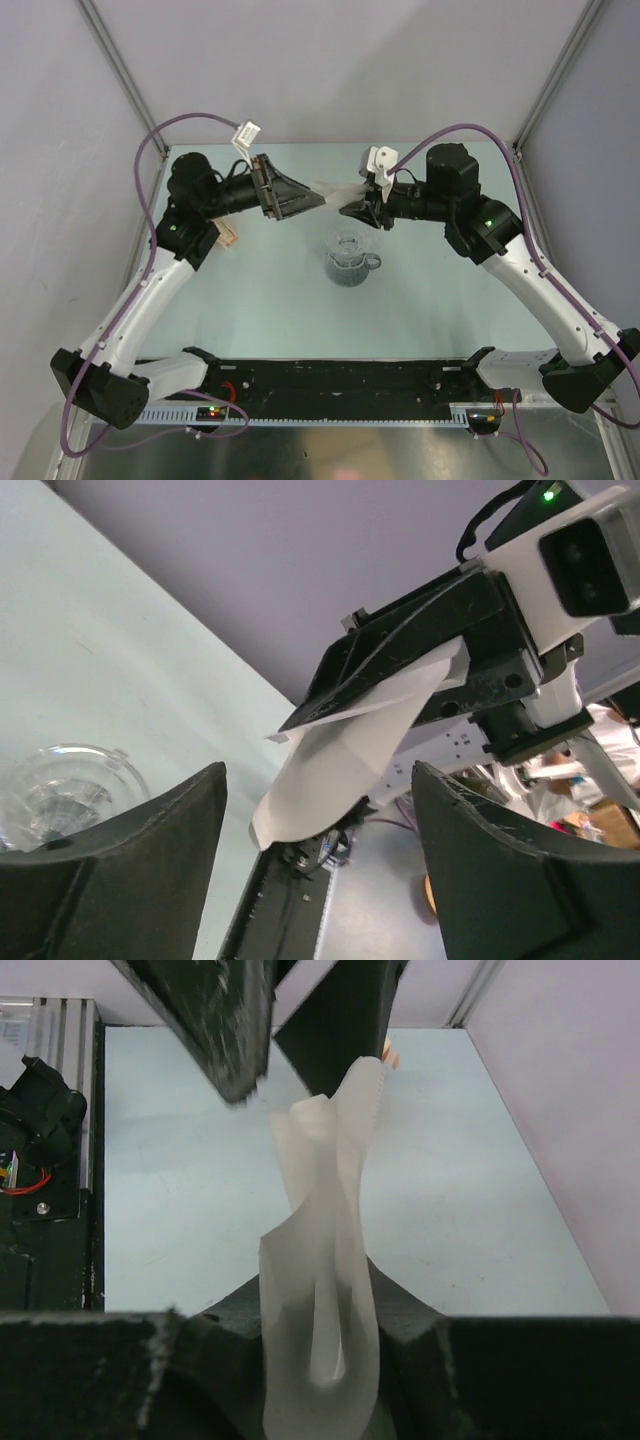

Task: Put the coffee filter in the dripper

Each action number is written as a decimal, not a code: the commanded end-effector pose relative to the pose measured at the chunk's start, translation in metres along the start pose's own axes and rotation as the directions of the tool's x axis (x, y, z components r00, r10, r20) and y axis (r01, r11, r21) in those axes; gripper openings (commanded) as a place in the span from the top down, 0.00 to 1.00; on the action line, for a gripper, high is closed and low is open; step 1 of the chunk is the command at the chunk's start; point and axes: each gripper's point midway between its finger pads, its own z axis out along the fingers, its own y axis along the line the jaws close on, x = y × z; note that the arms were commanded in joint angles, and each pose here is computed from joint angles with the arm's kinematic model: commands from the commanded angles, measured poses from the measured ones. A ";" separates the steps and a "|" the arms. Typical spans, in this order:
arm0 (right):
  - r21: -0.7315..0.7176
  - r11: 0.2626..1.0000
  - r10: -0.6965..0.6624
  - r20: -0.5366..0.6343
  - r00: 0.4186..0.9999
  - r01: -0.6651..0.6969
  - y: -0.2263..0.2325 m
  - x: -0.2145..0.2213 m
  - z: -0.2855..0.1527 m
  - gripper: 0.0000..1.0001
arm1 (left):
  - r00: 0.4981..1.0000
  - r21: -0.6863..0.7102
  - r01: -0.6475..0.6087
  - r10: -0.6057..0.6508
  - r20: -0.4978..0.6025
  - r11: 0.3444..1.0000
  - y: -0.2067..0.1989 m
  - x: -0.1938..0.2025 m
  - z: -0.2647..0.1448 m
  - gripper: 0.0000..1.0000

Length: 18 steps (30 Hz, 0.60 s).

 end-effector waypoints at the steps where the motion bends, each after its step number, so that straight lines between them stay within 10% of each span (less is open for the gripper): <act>1: 0.010 1.000 -0.014 0.059 0.998 0.013 0.001 -0.020 -0.011 0.75 | 0.947 0.019 -0.309 0.306 0.097 0.951 -0.034 -0.033 -0.031 0.15; 7: -0.007 1.000 0.007 0.058 0.998 -0.007 0.007 -0.018 -0.012 0.76 | 0.789 -0.035 -0.611 0.612 0.054 0.791 -0.040 -0.036 -0.054 0.01; 18: -0.059 0.998 0.020 0.046 0.999 -0.018 0.021 -0.015 -0.006 0.76 | 0.656 0.019 -0.754 0.754 -0.043 0.657 -0.049 -0.027 -0.029 0.00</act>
